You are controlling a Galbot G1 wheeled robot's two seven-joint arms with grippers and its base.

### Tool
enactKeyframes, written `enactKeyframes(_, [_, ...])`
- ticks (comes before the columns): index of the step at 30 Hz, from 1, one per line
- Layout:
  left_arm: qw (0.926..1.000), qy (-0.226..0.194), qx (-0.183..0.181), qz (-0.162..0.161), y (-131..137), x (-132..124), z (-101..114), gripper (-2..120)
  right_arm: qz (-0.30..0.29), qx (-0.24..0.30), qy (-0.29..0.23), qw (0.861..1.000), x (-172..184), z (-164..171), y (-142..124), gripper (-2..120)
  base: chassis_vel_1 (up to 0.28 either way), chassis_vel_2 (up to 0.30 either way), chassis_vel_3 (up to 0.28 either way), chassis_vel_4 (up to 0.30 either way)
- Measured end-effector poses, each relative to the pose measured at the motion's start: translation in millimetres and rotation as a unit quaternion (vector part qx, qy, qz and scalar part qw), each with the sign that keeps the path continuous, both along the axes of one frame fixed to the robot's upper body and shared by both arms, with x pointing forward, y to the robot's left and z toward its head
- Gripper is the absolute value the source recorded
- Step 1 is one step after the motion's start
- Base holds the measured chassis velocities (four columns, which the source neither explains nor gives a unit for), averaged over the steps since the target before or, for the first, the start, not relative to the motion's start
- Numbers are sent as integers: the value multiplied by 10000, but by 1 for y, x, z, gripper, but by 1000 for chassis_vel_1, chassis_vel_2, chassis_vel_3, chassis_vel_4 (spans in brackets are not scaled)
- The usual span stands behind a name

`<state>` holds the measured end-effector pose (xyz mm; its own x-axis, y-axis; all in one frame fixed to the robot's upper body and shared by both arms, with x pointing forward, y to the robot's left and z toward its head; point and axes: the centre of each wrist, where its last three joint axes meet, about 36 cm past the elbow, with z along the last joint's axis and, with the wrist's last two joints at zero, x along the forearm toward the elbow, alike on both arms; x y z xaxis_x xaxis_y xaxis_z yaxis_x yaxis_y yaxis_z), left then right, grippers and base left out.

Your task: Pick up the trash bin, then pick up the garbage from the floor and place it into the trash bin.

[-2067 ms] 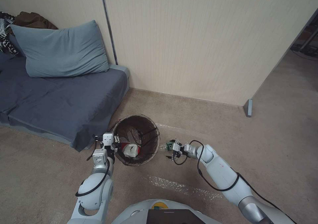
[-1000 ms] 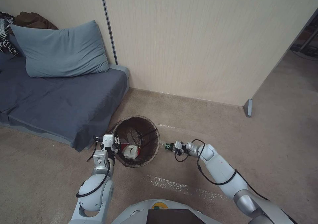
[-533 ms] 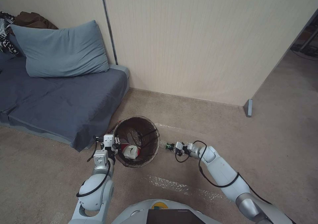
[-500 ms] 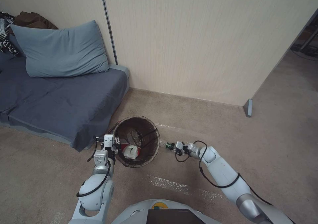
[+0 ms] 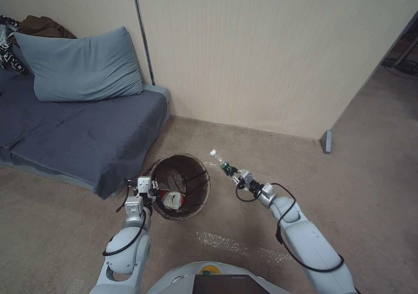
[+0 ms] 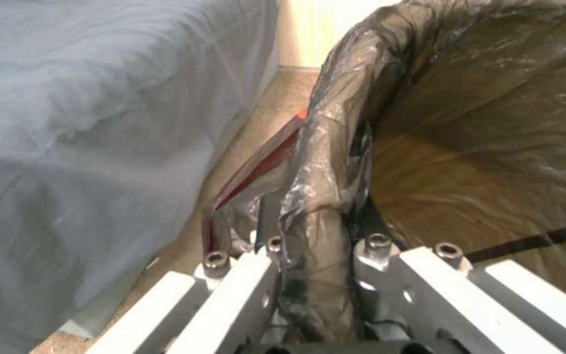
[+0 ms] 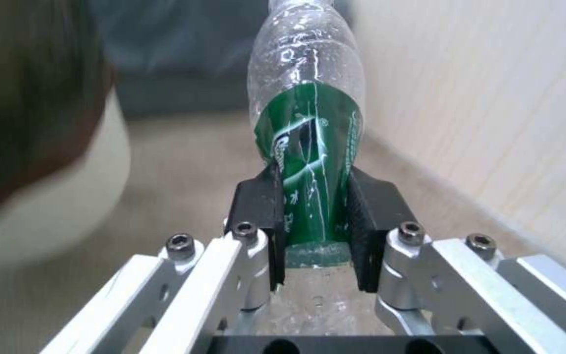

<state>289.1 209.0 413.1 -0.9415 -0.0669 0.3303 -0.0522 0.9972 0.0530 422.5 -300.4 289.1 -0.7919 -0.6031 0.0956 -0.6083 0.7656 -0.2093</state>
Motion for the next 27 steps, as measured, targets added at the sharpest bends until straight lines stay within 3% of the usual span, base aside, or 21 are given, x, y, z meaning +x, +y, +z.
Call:
enactKeyframes(8, [10000,39,-44,-42,-1,1,-3,3,251,1061,-623,9921,-39,68,12,18,0,0,0,0])
enactKeyframes(11, [9999,88,-86,-50,-3,1,-3,3,645,1686,-797,9803,-55,99,37,18,0,0,0,0])
enactKeyframes(15, [9998,110,-120,-63,-4,0,-2,3,998,2125,-747,9692,-70,121,68,18,0,0,0,0])
enactKeyframes(16, [9998,110,-120,-63,-4,0,-2,3,998,2125,-747,9692,-70,121,68,18,0,0,0,0])
enactKeyframes(19, [9998,129,-143,-77,-5,0,0,3,1221,2462,-405,9607,-90,127,106,18,0,0,0,0])
enactKeyframes(22, [9998,141,-146,-79,-5,-1,0,3,1315,2528,-127,9584,-101,120,125,18,0,0,0,0])
enactKeyframes(27, [9997,154,-155,-84,-6,-2,0,3,1467,2425,168,9589,-110,105,142,18,0,0,0,0])
